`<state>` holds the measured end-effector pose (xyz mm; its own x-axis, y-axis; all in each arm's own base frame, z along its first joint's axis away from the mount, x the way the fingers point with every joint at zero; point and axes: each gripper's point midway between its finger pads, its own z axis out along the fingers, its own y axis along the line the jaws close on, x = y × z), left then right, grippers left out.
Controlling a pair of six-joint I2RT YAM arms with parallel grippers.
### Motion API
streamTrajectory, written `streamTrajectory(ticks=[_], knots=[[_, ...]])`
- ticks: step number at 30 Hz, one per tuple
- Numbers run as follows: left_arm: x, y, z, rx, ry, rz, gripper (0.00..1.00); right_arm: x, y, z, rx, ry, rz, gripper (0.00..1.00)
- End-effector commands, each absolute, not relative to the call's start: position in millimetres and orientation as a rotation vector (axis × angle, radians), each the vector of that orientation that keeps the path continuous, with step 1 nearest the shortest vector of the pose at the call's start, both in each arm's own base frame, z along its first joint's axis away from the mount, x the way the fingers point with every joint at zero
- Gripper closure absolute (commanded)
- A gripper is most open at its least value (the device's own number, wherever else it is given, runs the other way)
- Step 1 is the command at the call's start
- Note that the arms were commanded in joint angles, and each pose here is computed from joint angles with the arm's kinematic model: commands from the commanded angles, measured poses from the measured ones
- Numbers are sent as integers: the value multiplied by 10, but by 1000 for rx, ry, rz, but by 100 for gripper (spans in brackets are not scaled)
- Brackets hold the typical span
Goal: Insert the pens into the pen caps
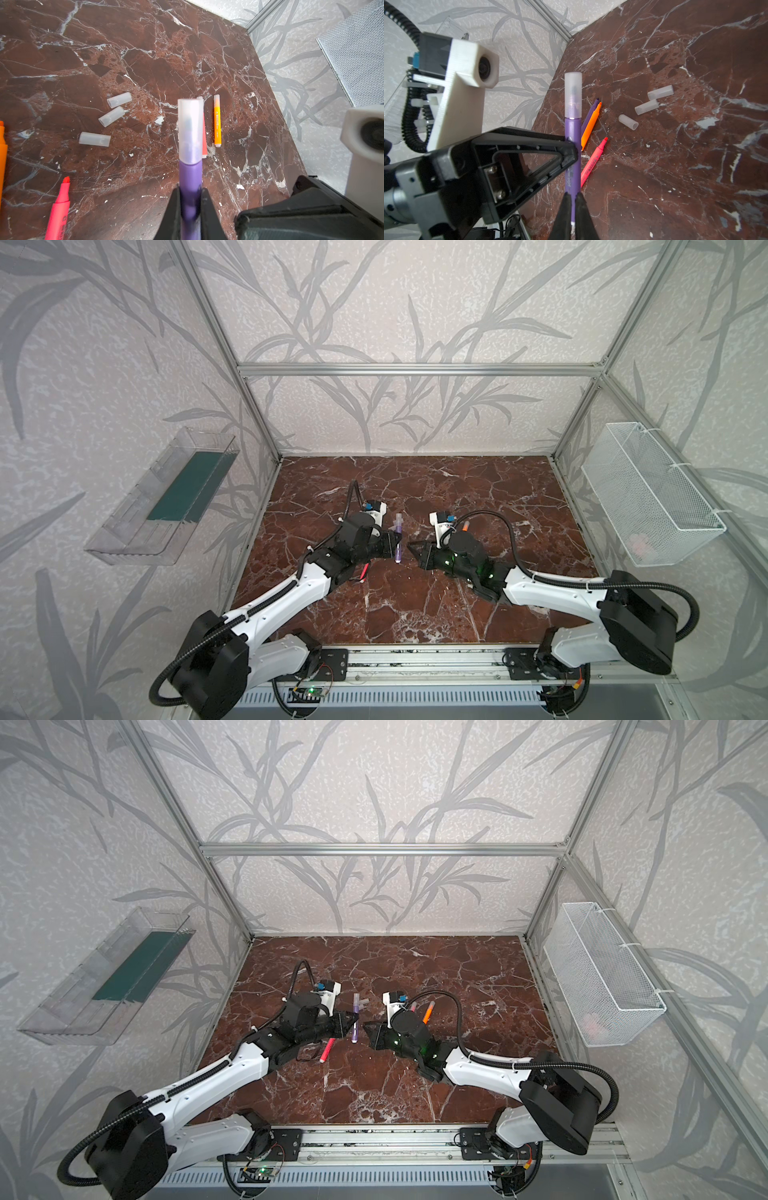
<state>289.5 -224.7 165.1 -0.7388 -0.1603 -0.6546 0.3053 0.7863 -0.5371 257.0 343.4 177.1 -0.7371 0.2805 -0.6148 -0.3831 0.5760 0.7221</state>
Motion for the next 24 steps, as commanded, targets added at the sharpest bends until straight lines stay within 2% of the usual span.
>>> streamTrajectory(ticks=[1,6,11,17,24], knots=[[2982,-2263,1782,91,2208,-833,100,2571,3306,1838,-77,2064,1151,79],[3041,-2255,1594,75,2286,-765,100,2626,2988,1863,-7,2050,1014,71],[3168,-2382,1253,79,2410,-622,100,2709,2550,1828,86,2063,822,67],[3315,-2753,881,182,2561,-429,100,2754,2155,1742,181,2075,726,66],[3456,-3135,553,246,2629,-362,100,2745,1954,1718,213,2067,686,64]])
